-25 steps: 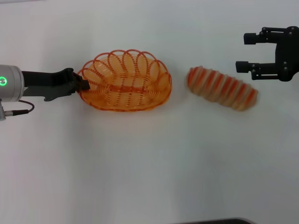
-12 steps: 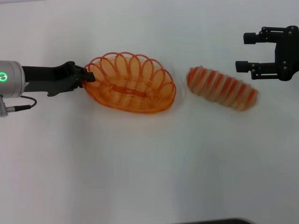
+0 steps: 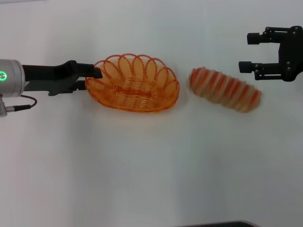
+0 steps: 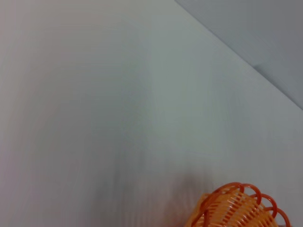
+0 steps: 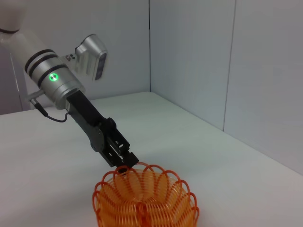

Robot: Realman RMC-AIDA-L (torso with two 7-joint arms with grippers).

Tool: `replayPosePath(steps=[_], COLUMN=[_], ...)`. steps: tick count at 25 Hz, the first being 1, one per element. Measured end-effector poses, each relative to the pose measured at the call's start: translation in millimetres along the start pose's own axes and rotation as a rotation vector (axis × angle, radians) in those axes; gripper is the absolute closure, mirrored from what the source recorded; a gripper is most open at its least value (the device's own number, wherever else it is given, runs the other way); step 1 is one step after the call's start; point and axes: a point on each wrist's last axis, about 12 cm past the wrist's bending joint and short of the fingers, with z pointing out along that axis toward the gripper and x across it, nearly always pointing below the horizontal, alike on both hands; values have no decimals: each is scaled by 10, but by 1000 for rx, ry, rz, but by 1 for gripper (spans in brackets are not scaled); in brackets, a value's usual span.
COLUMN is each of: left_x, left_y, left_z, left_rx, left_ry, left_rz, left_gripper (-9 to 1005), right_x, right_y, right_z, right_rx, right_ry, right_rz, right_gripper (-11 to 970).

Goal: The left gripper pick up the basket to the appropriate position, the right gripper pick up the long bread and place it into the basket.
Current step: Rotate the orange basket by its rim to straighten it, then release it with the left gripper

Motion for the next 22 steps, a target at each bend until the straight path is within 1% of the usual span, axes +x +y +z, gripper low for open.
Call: replayPosePath(steps=[5,18,22], left_x=[6,-25,-40], left_y=[9,-16,-39], left_z=[-5,-11,-37], left_rx=[-1,-12,-8], left_ry=[0,15,19], left_rz=[-2,44,93], left_gripper=[395,403,403], right_x=[-7,-23,-23], right_y=[-4,-9,-9], right_z=[3,17,18], right_rx=[0,-2,-2], right_ry=[-1,-5,-6], right_rz=[-2,-6,-6], right_gripper=[182,182,182])
